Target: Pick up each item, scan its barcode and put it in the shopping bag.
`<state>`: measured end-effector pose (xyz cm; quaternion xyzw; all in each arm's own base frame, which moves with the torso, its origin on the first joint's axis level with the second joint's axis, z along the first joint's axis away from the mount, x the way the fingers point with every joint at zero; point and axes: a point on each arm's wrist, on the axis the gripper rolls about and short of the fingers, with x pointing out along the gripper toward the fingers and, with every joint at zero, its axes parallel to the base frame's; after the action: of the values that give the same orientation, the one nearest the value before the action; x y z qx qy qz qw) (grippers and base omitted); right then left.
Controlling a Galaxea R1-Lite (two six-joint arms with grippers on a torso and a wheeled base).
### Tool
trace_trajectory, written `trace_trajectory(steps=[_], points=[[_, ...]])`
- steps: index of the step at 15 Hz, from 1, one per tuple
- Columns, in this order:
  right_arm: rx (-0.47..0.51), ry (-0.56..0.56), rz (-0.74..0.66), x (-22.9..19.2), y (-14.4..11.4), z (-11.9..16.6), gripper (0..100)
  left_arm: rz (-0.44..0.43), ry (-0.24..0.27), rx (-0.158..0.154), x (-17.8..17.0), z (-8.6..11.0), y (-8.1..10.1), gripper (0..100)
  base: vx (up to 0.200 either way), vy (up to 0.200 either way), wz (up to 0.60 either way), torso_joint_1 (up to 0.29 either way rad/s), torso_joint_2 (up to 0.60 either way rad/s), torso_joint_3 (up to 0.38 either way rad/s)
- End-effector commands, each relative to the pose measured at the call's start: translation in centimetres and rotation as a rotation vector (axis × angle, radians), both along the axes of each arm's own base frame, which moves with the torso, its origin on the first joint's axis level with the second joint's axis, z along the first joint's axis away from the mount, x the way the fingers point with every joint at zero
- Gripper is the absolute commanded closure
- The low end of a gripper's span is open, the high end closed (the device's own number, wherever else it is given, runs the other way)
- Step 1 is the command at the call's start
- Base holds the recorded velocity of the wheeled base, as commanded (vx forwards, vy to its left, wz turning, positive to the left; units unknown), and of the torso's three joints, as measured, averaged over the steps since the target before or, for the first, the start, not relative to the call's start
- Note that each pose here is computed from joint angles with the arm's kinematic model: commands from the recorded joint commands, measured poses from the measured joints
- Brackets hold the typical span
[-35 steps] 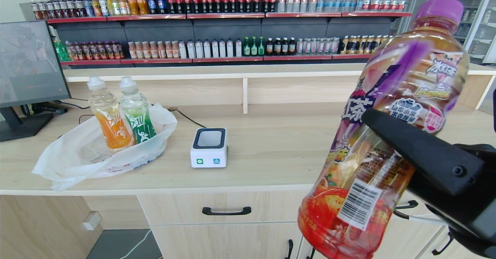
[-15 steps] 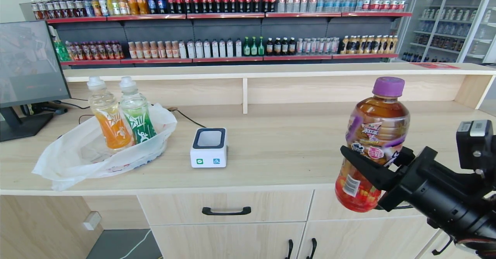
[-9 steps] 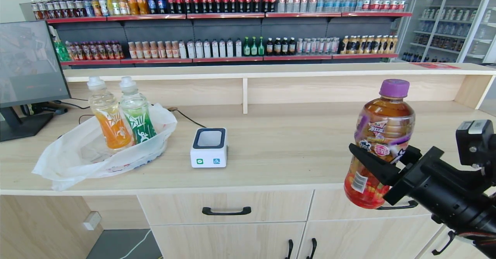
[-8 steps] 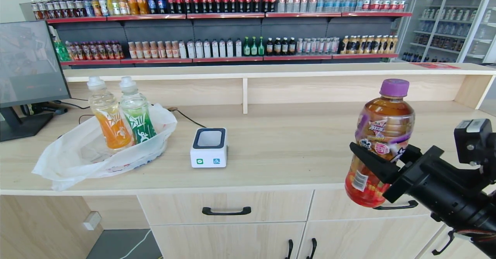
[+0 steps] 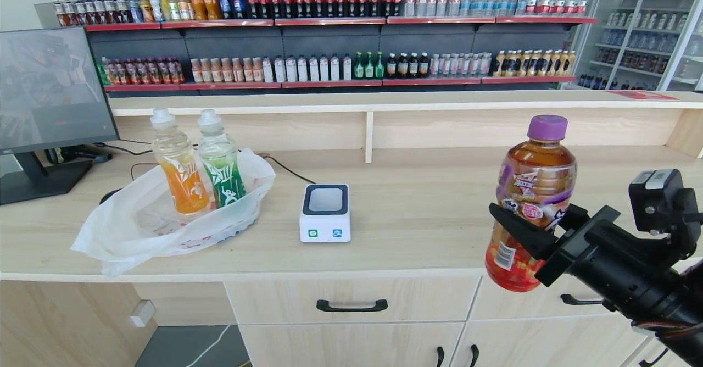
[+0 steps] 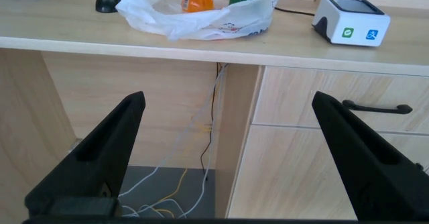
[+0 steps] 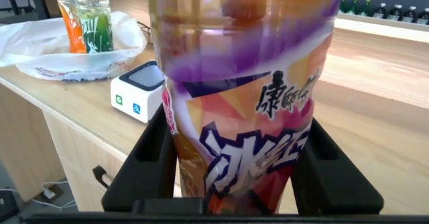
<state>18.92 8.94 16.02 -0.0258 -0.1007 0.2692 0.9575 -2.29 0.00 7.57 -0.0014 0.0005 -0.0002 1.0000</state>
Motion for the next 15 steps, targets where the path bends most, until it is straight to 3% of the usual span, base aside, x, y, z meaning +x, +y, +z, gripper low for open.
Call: trace_trajectory(steps=[1,7,15], points=[[-0.002,0.003,0.0,0.1,0.0,-0.1,100,0.0,0.0,0.0,0.0,0.0,0.0,0,0.0,0.2,0.0,-0.012,-0.01,0.002],[-0.013,-0.071,-0.051,0.3,-0.5,1.2,100,0.0,0.0,0.0,0.0,0.0,0.0,0,0.0,0.2,0.0,0.002,0.0,0.001],[-0.027,-0.066,-0.048,0.0,-0.5,0.9,100,-0.001,-0.001,-0.002,0.0,0.0,0.0,0,0.0,0.2,0.0,0.003,0.0,0.004]])
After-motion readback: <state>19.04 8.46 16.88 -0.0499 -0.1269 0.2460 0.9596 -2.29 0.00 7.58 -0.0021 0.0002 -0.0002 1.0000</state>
